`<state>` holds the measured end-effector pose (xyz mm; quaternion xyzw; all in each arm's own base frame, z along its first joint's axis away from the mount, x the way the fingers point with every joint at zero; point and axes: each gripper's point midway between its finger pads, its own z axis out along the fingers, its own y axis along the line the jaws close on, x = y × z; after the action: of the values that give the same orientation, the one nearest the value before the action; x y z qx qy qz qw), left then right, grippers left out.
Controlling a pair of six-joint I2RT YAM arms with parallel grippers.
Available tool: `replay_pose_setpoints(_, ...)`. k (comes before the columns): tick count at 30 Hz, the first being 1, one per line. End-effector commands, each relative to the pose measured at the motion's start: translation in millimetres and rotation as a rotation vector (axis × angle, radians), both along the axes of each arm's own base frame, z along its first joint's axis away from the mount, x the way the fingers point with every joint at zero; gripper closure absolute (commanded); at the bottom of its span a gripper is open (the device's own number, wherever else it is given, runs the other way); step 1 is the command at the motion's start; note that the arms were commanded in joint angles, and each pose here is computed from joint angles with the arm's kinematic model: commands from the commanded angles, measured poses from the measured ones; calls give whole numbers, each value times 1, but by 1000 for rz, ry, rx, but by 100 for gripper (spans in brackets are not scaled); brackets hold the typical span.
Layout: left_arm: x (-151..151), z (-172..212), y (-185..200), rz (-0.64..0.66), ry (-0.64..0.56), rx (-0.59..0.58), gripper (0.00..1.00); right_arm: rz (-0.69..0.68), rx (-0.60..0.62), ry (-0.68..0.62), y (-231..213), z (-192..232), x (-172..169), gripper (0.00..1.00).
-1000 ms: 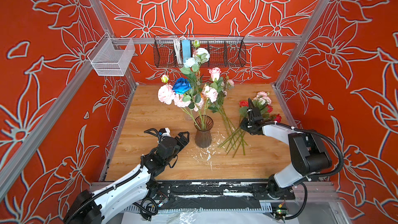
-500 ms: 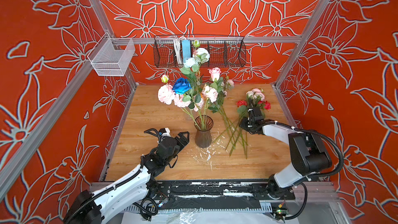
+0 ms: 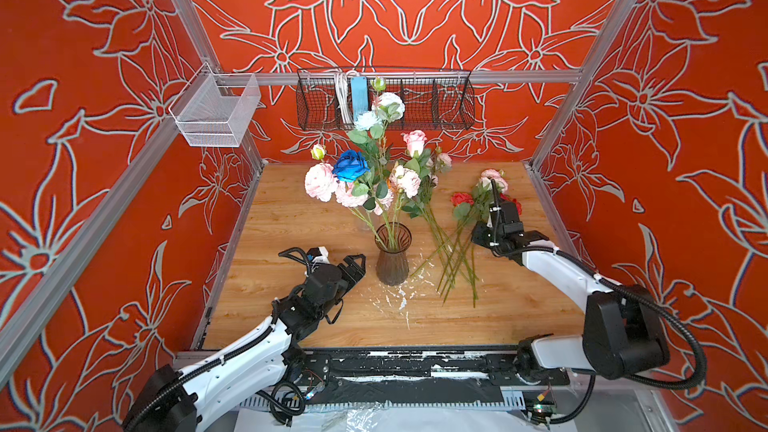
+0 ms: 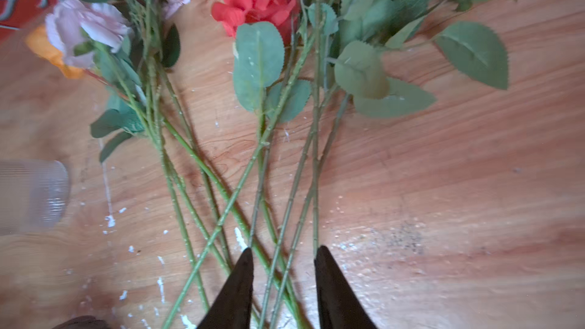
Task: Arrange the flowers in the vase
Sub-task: 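Close the right gripper on the rose stems and pull them toward the robot, then lift the pink rose stem upright with the right gripper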
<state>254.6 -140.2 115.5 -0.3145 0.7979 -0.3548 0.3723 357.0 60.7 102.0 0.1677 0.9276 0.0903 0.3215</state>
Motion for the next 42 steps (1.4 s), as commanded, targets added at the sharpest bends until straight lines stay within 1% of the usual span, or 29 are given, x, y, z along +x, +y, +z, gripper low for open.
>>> replay_pose_setpoints(1, 6, 16, -3, 2, -42, -22, 9, -16, -70, 67, -12, -12, -1, 66)
replay_pose_setpoints(5, 5, 19, -1, 5, -50, -19, 9, -29, -44, 72, -8, -17, 11, 72)
replay_pose_setpoints(7, 4, 20, 2, 8, -54, -13, 9, -30, -46, 86, -7, -21, 18, 73)
replay_pose_setpoints(9, 3, 20, 5, 22, -59, -17, 9, -21, -39, 102, -3, -24, 25, 78)
replay_pose_setpoints(11, 1, 18, 7, 28, -62, -14, 9, -19, -22, 90, 1, -24, 34, 81)
replay_pose_setpoints(15, 0, 19, 10, 36, -65, -10, 9, -45, -77, 94, -9, -19, 45, 81)
replay_pose_setpoints(20, 0, 18, 12, 44, -68, -2, 9, -62, -117, 99, -22, -20, 57, 80)
replay_pose_setpoints(25, 3, 19, 8, 34, -66, 2, 9, -67, -144, 159, -27, -34, 67, 80)
replay_pose_setpoints(30, 6, 19, 6, 31, -62, 9, 9, -65, -130, 196, -28, -49, 71, 80)
replay_pose_setpoints(33, 7, 21, 6, 31, -66, 12, 9, -61, -137, 203, -29, -49, 72, 85)
replay_pose_setpoints(35, 7, 22, 7, 30, -68, 21, 9, -61, -130, 187, -29, -45, 73, 91)
replay_pose_setpoints(38, 7, 21, 8, 34, -68, 26, 9, -46, -112, 161, -25, -37, 75, 97)
replay_pose_setpoints(42, 8, 24, 7, 30, -75, 32, 9, -29, -82, 133, -21, -23, 72, 98)
